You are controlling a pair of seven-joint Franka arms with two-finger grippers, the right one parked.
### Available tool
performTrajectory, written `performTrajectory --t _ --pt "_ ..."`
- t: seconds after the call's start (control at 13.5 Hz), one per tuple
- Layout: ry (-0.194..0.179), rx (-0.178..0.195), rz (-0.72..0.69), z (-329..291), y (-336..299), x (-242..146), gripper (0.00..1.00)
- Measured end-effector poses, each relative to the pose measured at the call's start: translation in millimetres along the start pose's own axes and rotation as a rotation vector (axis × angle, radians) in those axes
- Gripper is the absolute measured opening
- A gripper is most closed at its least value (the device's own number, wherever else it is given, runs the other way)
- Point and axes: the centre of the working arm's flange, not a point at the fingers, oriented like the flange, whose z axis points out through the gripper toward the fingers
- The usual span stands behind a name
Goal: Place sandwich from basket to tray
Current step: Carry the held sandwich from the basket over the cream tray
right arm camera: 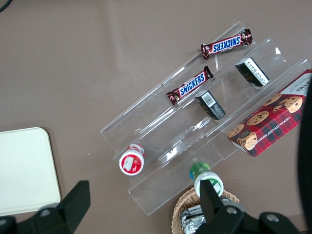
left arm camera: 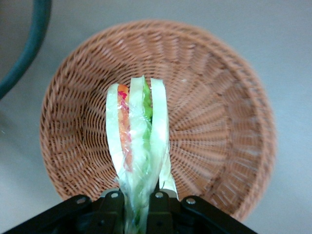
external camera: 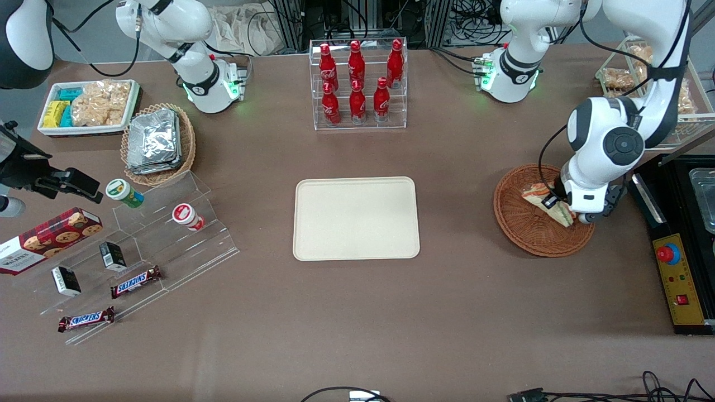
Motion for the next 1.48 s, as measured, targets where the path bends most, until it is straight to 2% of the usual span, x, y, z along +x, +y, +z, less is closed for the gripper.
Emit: performTrajectory --t 0.22,0.59,0.96,1.26,1.48 --pt "0.019 0.0 0.165 -43.9 26.3 -1.9 0.15" --pt "0.074 -0.03 0.426 -76.4 77.4 -31.2 0.15" --pt "0.12 -0.063 0.632 -102.3 142.1 -94.0 0.15" --pt "0.112 -0.09 0.694 -105.4 192.3 -161.9 0.15" --pt "0.101 -0.117 0.717 -108.7 217.7 -194.6 0.15"
